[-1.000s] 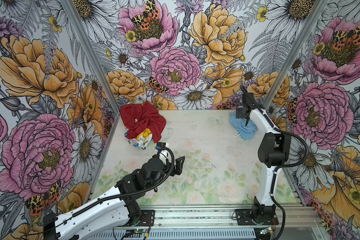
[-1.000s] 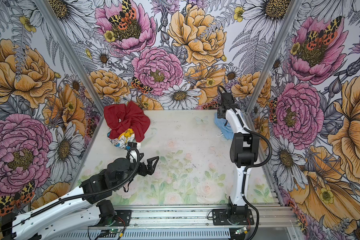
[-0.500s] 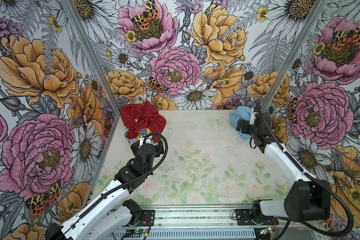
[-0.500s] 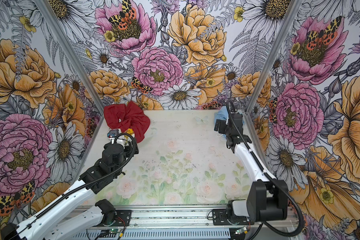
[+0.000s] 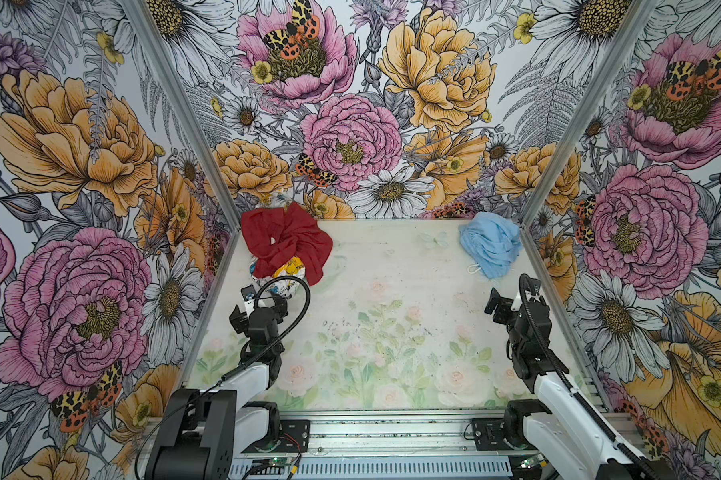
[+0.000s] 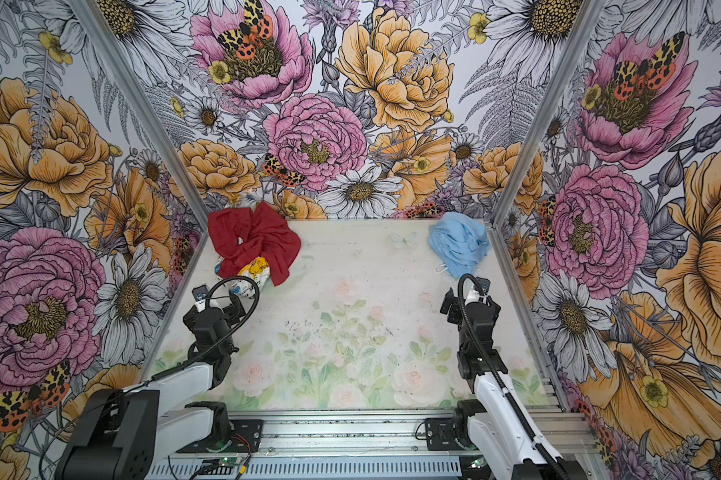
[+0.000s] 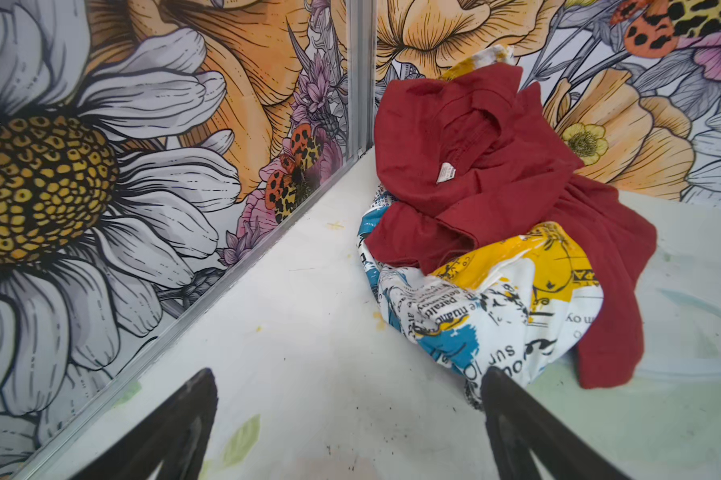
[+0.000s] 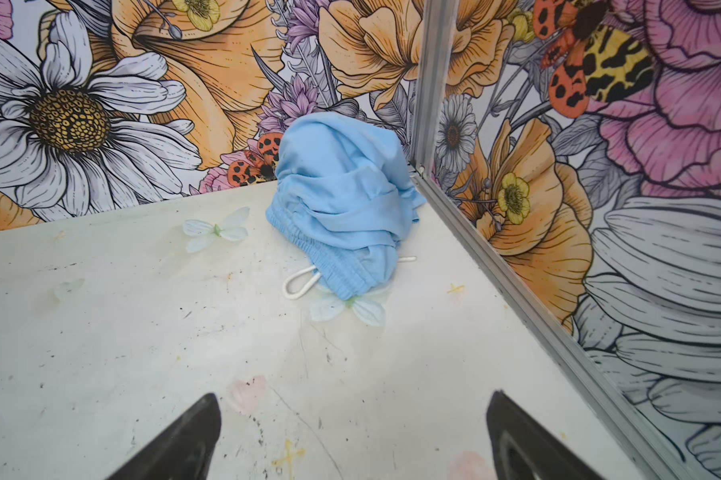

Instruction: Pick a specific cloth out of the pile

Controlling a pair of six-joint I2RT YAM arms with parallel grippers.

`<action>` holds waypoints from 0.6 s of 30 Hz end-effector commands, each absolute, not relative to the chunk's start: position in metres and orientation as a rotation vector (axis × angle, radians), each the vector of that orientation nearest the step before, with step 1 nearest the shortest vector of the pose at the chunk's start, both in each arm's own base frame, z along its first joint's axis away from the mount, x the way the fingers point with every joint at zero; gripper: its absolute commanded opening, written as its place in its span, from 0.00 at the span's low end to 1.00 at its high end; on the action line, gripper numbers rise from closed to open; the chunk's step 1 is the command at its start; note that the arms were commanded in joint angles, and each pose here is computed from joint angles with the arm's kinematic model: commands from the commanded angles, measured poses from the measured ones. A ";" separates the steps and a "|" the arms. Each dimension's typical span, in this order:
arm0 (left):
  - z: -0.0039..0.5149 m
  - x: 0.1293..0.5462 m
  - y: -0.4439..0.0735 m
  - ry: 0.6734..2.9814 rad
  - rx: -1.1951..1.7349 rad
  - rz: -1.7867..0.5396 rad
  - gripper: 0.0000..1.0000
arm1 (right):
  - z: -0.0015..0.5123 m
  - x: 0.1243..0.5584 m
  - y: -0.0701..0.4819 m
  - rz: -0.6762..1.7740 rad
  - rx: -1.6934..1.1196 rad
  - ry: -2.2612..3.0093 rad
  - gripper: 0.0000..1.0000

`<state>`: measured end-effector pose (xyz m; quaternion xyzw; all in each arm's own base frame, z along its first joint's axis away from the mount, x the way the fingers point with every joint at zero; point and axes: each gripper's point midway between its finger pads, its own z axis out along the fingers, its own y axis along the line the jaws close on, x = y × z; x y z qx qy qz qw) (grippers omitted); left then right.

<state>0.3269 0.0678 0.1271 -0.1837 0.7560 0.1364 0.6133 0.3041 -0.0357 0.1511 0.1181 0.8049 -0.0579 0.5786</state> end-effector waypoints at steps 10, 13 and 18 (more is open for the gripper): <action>0.141 0.369 0.035 1.605 -0.238 0.155 0.99 | 0.144 0.316 -0.031 -0.096 0.264 1.796 0.99; 0.142 0.377 0.030 1.613 -0.215 0.162 0.99 | 0.147 0.333 -0.034 -0.151 0.228 1.765 0.99; 0.131 0.397 0.027 1.727 -0.190 0.176 0.99 | 0.150 0.363 -0.021 -0.140 0.102 1.682 0.99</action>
